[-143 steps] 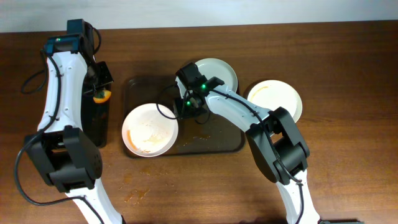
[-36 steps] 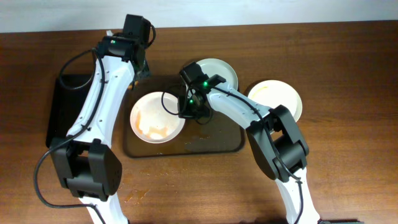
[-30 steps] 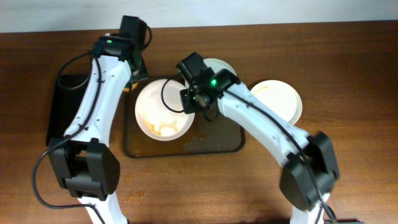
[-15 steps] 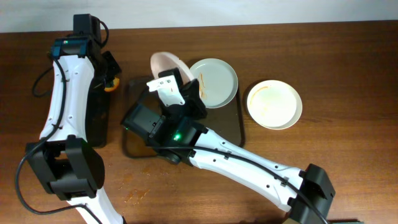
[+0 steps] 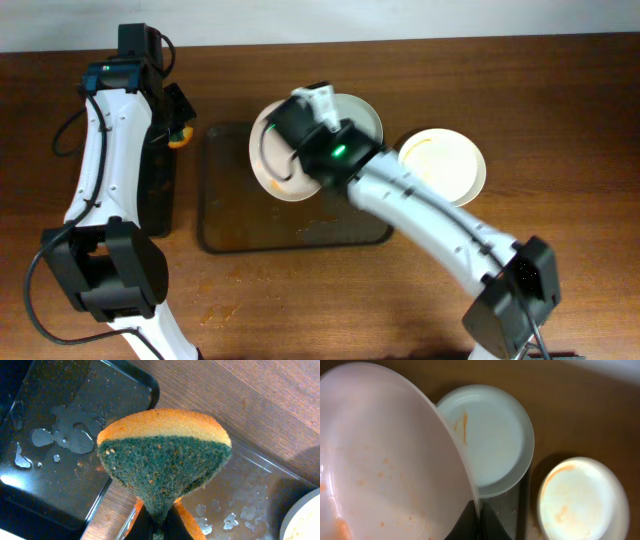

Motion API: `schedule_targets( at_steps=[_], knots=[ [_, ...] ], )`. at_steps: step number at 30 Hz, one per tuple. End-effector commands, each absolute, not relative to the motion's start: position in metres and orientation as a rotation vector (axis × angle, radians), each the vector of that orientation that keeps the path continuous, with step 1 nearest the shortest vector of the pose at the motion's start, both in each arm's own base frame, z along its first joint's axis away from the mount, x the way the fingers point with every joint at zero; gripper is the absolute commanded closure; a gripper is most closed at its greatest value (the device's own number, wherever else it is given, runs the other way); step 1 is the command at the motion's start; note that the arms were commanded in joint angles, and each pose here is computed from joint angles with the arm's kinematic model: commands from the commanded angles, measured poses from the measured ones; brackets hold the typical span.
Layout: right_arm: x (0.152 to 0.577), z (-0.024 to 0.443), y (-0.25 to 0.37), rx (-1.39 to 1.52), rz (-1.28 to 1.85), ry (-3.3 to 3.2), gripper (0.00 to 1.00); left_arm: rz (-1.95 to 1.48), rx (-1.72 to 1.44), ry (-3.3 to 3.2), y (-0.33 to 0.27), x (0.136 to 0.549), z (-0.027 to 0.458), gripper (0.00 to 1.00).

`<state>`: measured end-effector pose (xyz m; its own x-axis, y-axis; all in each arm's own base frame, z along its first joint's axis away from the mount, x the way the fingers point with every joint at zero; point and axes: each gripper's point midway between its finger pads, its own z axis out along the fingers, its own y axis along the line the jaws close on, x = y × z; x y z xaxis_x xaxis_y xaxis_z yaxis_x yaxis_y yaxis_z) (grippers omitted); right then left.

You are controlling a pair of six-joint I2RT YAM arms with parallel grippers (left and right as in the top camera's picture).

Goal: Clean dirty plates on tray and stack at the side
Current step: 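Lift the scrubbed plate with the right gripper and carry it right, then stack the plate onto the cleaned plate right of the tray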

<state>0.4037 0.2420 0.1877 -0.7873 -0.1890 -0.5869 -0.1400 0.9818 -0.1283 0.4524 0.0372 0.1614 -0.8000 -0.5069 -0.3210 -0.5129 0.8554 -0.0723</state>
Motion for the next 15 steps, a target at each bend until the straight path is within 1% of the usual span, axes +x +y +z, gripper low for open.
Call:
schedule_targets(
  at_steps=[1,2,4,5,6,8,10,12,15],
  knots=[
    [0.413,0.181,0.212,-0.095,0.352,2.689,0.96,0.021,-0.747,2.707,0.037,0.451,0.162,1.00],
    [0.421,0.178,0.185,-0.008,0.359,2.712,0.96,0.021,-0.747,2.707,0.037,0.451,0.162,0.99],
    [0.431,0.166,0.100,0.262,0.293,2.773,0.96,0.020,-0.747,2.704,0.037,0.452,0.162,0.99],
    [0.431,0.161,0.080,0.327,0.276,2.784,0.96,0.020,-0.747,2.703,0.037,0.452,0.162,0.99],
    [0.428,0.147,0.044,0.450,0.245,2.807,0.96,0.020,-0.747,2.704,0.037,0.452,0.162,1.00],
    [0.418,0.123,0.007,0.591,0.212,2.844,0.96,0.020,-0.747,2.704,0.037,0.452,0.162,0.99],
    [0.402,0.092,-0.022,0.713,0.190,2.883,0.96,0.020,-0.747,2.704,0.037,0.452,0.162,0.99],
    [0.390,0.071,-0.034,0.774,0.180,2.900,0.96,0.020,-0.747,2.703,0.037,0.452,0.162,1.00],
    [0.379,0.052,-0.045,0.831,0.168,2.907,0.96,0.020,-0.747,2.704,0.037,0.452,0.162,0.99]
  ],
)
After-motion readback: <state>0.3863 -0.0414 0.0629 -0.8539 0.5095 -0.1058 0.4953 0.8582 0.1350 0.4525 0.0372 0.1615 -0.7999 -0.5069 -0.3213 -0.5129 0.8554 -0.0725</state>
